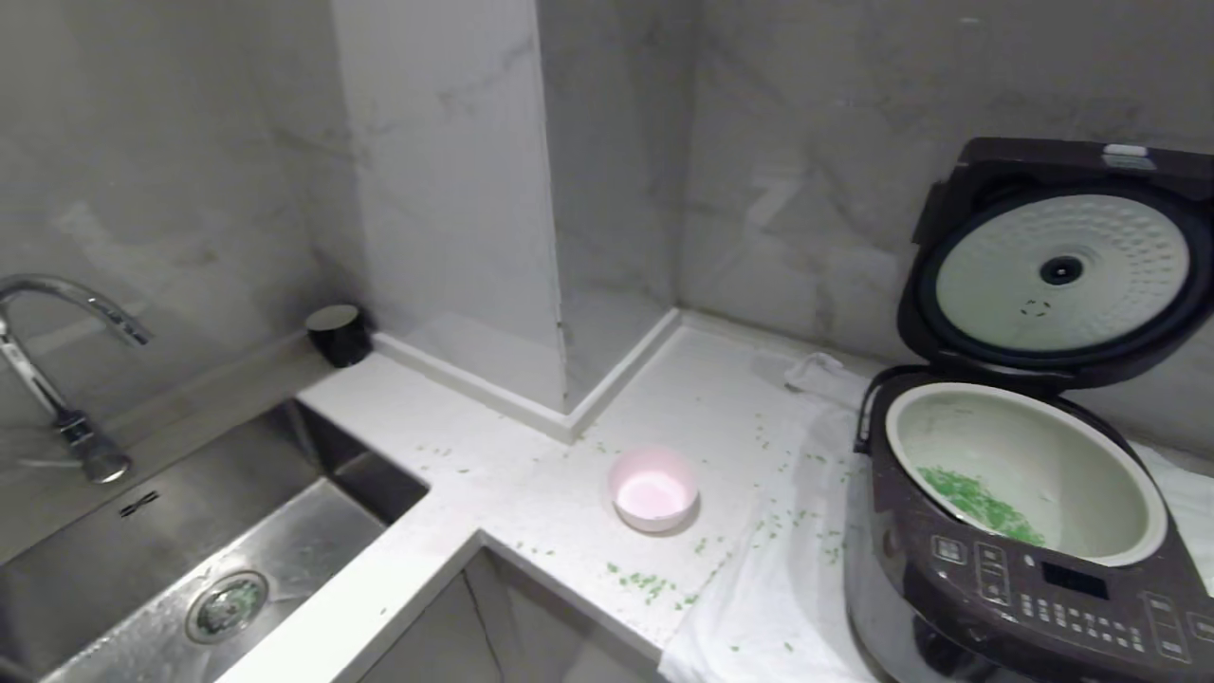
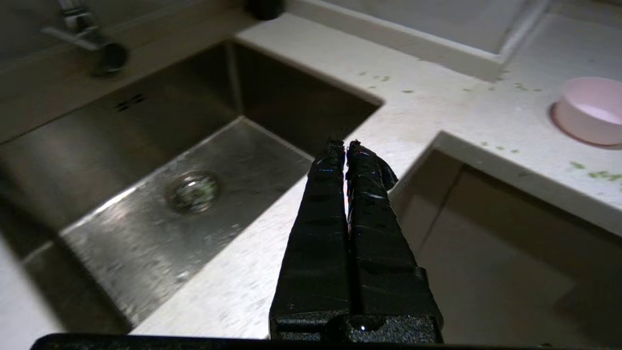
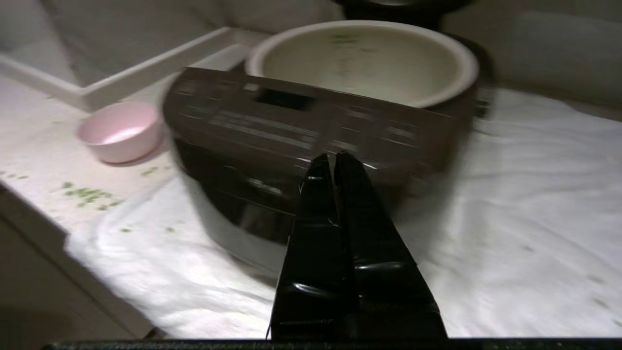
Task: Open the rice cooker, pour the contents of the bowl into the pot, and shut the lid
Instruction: Turn on the tap
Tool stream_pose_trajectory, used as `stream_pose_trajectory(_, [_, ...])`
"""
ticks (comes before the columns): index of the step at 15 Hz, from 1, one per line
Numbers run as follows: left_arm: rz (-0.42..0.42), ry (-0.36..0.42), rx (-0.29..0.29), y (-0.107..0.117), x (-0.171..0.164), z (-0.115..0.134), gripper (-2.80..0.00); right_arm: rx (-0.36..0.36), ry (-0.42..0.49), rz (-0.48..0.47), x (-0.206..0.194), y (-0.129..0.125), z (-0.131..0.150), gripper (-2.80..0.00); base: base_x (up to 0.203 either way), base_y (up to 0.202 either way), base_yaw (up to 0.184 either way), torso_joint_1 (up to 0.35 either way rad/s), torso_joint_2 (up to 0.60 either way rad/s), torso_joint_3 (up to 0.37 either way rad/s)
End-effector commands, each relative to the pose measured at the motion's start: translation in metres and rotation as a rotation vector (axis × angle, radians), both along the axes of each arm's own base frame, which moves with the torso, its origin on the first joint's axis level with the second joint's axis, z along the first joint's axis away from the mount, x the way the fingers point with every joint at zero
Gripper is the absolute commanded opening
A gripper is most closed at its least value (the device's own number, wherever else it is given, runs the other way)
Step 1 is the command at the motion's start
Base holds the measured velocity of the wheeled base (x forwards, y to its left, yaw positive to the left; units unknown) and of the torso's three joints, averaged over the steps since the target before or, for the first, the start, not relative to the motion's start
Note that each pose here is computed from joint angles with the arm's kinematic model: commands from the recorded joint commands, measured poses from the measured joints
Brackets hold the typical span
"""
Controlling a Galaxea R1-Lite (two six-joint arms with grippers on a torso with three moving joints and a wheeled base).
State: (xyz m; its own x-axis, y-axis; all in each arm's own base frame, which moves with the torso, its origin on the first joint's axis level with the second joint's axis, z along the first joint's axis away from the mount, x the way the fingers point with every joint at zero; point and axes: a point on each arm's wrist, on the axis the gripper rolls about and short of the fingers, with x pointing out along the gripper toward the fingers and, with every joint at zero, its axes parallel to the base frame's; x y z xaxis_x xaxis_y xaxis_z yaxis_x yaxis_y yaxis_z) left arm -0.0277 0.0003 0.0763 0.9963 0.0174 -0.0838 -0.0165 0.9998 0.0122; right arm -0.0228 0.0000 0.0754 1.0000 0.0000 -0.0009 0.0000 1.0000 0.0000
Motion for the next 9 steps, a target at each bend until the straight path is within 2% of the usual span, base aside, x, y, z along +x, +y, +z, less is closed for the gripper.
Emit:
stream_pose_trajectory(1, [0.001, 0.002, 0.000, 0.0000, 0.0001, -0.0001, -2.80, 0.000, 0.001, 0.000, 0.0001, 0.0000, -0.0004, -2.80, -0.004, -0.007, 0.178, 0.002, 0.00, 0.002])
stream_pose_trajectory(3, [0.001, 0.002, 0.000, 0.0000, 0.0001, -0.0001, -2.80, 0.000, 0.001, 0.000, 0.0001, 0.0000, -0.0004, -2.80, -0.003, -0.006, 0.159, 0.002, 0.00, 0.003])
stream_pose_trajectory(5, [0.001, 0.002, 0.000, 0.0000, 0.0001, -0.0001, -2.80, 0.000, 0.001, 0.000, 0.0001, 0.0000, -0.0004, -2.80, 0.000, -0.002, 0.084, 0.005, 0.00, 0.002])
stream_pose_trajectory(9, [0.001, 0.002, -0.003, 0.0000, 0.0001, -0.0001, -2.80, 0.000, 0.002, 0.000, 0.0002, 0.0000, -0.0004, -2.80, 0.000, 0.000, 0.000, 0.000, 0.00, 0.000])
